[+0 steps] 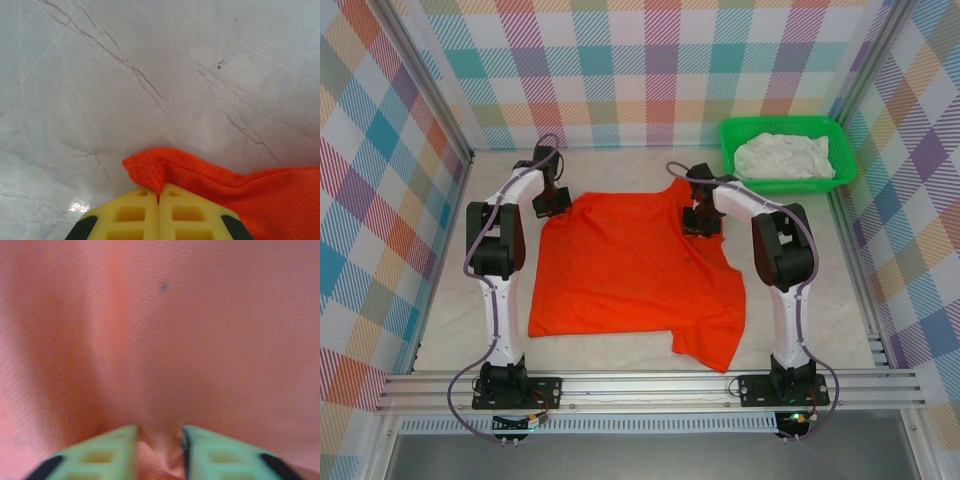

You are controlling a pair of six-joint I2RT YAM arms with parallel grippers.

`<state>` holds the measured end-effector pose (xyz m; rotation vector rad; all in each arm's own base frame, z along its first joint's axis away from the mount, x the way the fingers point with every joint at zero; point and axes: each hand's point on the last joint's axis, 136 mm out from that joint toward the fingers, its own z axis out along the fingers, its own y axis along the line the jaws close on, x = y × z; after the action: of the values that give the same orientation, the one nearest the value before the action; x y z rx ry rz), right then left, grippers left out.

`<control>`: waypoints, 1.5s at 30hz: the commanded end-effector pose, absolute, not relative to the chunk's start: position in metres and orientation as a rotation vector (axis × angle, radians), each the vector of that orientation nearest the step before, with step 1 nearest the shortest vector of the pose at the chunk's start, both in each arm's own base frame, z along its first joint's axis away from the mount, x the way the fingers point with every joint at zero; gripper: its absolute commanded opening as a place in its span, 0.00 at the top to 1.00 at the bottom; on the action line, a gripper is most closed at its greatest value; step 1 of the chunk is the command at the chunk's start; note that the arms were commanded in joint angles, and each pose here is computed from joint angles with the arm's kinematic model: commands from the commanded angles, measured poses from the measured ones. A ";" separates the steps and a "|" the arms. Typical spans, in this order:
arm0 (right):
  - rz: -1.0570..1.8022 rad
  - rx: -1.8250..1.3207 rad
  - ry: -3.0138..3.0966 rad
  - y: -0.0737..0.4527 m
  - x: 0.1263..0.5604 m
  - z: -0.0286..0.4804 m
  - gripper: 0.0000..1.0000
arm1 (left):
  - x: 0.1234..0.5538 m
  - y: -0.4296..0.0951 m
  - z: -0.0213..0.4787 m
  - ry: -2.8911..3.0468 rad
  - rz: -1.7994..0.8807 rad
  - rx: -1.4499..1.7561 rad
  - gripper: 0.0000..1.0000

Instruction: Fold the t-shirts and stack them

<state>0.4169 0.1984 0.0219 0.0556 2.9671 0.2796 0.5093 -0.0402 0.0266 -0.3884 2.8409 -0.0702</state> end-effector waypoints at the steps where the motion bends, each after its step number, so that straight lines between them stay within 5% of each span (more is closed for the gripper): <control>1: 0.355 0.028 3.013 0.227 0.391 0.022 0.85 | 0.498 -0.035 0.022 2.870 -0.062 -0.430 1.00; 3: 0.327 0.022 2.991 0.229 0.393 0.031 1.00 | 0.497 -0.036 0.021 2.872 -0.069 -0.430 1.00; 14: 0.289 -0.025 2.831 0.231 0.397 0.106 1.00 | 0.496 -0.037 0.021 2.868 -0.076 -0.425 1.00; 32: 0.455 -0.236 2.891 0.329 0.336 0.087 1.00 | 0.495 -0.040 0.014 2.882 -0.098 -0.421 1.00; 36: 0.517 -0.259 2.930 0.342 0.327 0.078 0.89 | 0.495 -0.041 0.012 2.885 -0.100 -0.420 1.00; 41: 0.405 -0.224 2.885 0.321 0.334 0.102 0.54 | 0.495 -0.041 0.011 2.888 -0.105 -0.418 1.00; 45: 0.374 -0.082 2.825 0.283 0.347 0.131 0.45 | 0.494 -0.041 0.009 2.893 -0.102 -0.416 1.00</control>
<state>0.3330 0.3142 0.0879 -0.2035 2.9085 0.3877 0.5094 -0.0405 0.0262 -0.4009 2.8254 -0.0822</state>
